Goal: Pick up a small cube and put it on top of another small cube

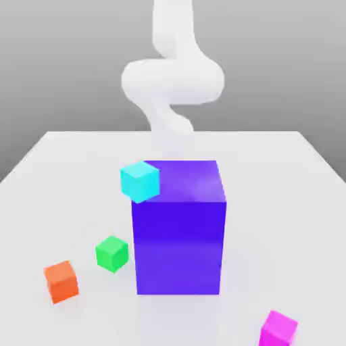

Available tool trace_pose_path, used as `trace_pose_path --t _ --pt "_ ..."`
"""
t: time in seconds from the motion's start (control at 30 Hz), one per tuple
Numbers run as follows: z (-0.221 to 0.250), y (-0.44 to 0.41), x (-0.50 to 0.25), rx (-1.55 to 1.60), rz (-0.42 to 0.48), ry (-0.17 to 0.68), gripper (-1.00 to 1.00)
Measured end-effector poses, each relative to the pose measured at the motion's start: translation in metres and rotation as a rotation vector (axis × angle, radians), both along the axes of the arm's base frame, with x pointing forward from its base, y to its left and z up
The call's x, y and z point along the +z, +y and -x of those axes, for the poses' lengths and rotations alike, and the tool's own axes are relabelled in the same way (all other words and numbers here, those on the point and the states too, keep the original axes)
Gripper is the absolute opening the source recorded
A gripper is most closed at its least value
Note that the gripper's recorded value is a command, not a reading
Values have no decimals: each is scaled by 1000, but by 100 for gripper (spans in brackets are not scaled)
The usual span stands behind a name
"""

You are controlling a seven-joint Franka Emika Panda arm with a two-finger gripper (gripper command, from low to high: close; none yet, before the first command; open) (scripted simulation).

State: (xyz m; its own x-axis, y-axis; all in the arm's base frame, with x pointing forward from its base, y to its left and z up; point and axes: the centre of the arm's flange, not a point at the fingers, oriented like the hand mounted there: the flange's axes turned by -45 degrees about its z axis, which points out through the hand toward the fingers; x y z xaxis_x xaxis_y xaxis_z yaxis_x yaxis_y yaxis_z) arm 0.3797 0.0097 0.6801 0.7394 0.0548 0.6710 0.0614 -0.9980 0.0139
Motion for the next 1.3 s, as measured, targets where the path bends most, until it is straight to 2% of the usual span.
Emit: trace_pose_path --t 0.23,0.5,0.73,0.93,1.07,1.1,1.3 --pt "-78 39 -102 207 78 175 0" --pt "-127 92 -236 443 174 360 0" --pt "-132 141 -363 659 268 517 0" --pt "-114 165 -472 831 349 648 0" --pt "-110 169 -532 857 362 667 0" --pt "-110 169 -545 858 362 668 -100" --pt "-109 169 -551 859 362 669 -100"
